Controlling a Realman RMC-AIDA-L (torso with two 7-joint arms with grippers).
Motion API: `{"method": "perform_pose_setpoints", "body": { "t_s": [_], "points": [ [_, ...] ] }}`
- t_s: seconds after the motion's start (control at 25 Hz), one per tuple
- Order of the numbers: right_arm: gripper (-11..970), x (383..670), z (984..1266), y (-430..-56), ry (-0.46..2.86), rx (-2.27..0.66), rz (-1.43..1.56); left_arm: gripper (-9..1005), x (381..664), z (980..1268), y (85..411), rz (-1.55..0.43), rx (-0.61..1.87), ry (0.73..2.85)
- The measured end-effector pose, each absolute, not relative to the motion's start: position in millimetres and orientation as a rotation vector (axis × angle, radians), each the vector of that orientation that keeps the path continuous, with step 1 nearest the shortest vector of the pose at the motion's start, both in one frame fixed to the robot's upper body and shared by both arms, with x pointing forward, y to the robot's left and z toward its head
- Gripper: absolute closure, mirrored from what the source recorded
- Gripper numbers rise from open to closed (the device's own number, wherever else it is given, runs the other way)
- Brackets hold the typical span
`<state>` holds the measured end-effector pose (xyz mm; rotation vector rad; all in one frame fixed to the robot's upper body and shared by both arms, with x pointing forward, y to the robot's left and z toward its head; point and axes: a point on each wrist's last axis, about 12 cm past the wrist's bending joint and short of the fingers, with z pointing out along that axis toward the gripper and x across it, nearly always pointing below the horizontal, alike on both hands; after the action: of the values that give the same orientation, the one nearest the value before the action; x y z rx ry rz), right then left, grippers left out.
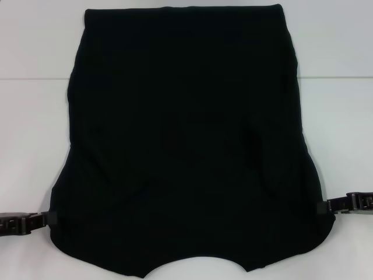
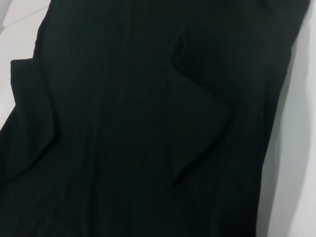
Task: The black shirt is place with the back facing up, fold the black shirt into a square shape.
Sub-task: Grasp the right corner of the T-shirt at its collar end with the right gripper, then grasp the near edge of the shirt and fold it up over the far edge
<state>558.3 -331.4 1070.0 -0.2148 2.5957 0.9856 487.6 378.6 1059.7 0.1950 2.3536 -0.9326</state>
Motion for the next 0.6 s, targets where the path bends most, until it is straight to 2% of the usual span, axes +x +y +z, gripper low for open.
{"method": "perform_pose_setpoints", "body": {
  "t_s": [0.32,0.6],
  "points": [
    [847,555,1068,-335,2.587,-0.203,0.975,958,490,1061,378,-0.935,0.201,2.349],
    [891,542,1062,-343,2.568,-0.208,0.997,957,484,1064,377,-0.991,0.182,2.318]
  ]
}}
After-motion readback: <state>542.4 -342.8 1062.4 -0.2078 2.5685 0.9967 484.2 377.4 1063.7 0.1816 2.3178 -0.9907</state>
